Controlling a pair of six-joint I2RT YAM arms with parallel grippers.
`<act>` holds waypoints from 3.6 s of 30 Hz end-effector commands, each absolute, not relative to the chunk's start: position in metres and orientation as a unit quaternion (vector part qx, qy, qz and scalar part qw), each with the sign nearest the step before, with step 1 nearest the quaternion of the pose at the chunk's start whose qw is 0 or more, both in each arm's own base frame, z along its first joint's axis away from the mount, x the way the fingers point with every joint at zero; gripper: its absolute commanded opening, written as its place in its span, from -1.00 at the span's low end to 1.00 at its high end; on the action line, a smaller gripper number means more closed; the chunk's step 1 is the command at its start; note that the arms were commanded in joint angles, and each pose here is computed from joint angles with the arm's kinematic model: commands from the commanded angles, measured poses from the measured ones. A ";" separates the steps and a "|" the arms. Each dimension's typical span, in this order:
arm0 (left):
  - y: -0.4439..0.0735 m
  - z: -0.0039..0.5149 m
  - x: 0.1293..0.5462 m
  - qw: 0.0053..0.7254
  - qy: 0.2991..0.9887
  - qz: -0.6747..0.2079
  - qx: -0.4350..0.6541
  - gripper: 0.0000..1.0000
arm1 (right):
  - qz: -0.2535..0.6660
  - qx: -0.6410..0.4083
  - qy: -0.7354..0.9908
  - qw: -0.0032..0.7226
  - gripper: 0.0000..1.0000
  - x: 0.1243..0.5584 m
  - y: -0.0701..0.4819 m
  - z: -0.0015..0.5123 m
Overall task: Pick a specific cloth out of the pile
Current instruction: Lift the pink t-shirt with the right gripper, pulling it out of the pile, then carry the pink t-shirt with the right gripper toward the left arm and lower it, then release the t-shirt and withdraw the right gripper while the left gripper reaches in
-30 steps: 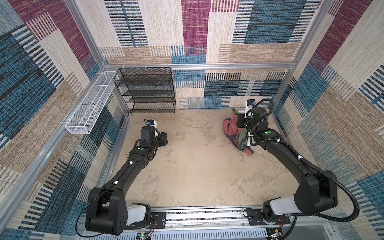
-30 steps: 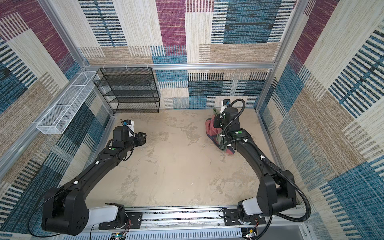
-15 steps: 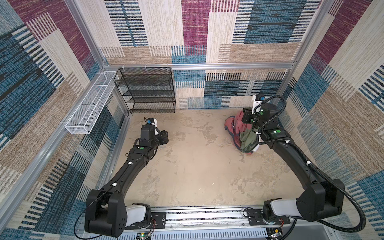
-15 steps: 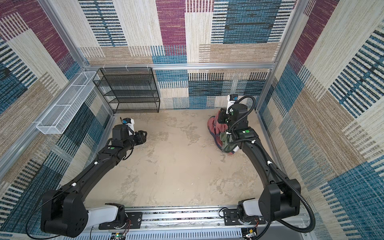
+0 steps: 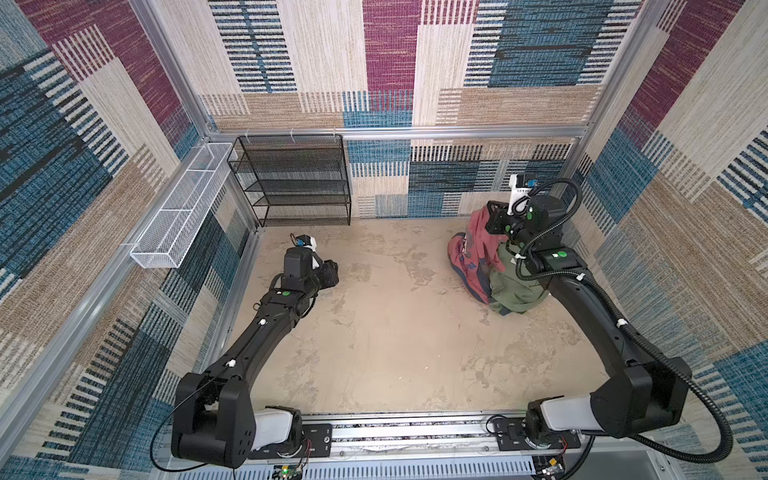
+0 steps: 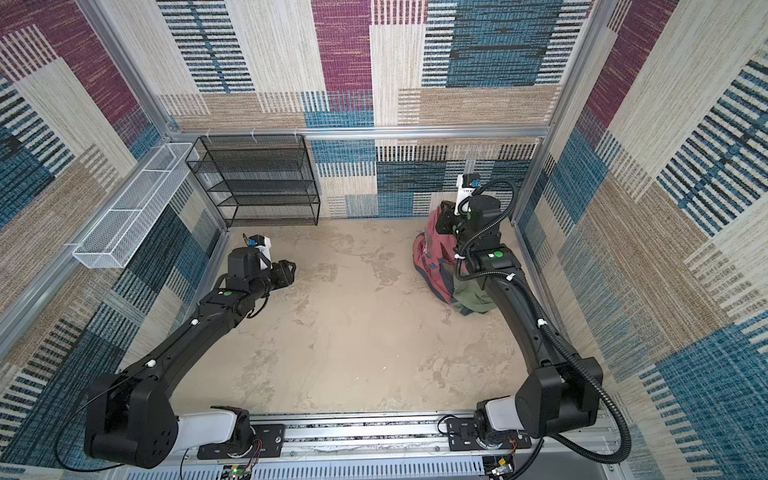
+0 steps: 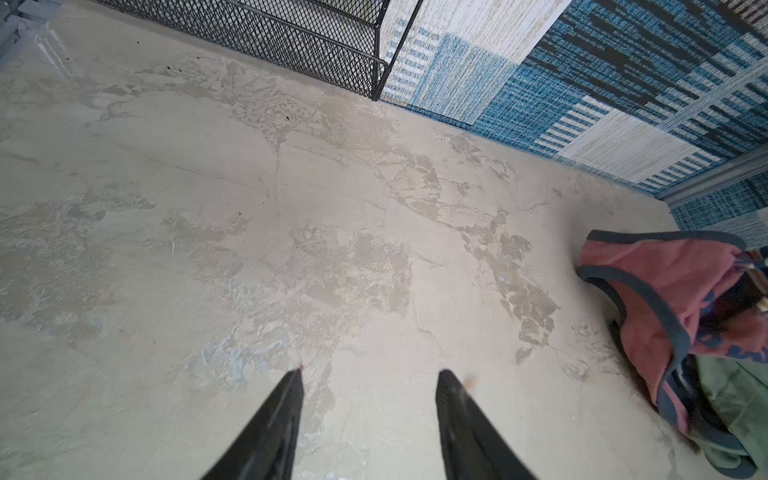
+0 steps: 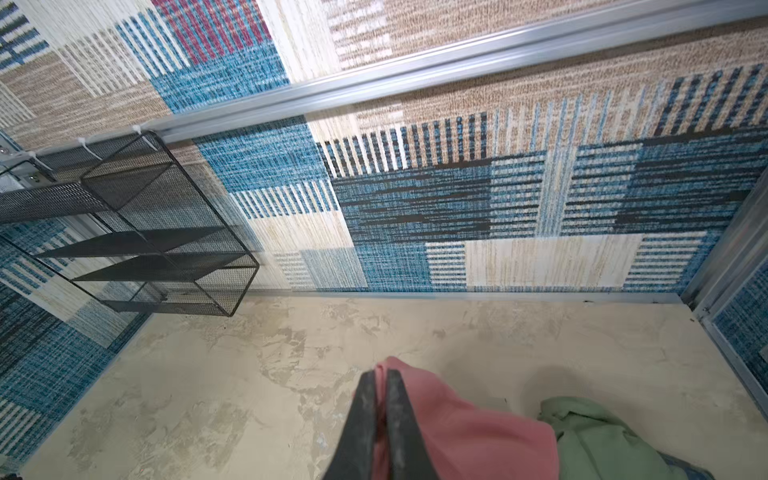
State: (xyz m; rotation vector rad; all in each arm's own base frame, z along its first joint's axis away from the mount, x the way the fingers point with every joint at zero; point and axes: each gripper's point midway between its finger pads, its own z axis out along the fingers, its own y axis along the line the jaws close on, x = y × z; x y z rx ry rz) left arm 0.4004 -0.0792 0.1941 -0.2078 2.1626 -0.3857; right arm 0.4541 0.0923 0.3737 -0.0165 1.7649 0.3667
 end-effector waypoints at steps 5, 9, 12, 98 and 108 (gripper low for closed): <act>-0.082 0.204 0.403 0.455 0.871 -0.162 -0.085 0.10 | 0.183 -0.017 0.729 0.660 -1.00 0.461 0.099 0.422; -0.079 0.215 0.402 0.463 0.868 -0.157 -0.085 0.10 | 0.195 -0.032 0.714 0.672 -1.00 0.462 0.105 0.446; -0.078 0.224 0.400 0.470 0.865 -0.154 -0.081 0.10 | 0.209 -0.045 0.705 0.677 -1.00 0.462 0.111 0.462; -0.006 0.334 0.225 0.508 0.848 -0.058 -0.137 0.08 | 0.586 -0.349 0.636 0.361 -1.00 0.373 0.602 0.297; 0.002 0.367 0.211 0.533 0.832 -0.050 -0.142 0.09 | 0.606 -0.376 0.638 0.291 -0.85 0.313 0.650 0.240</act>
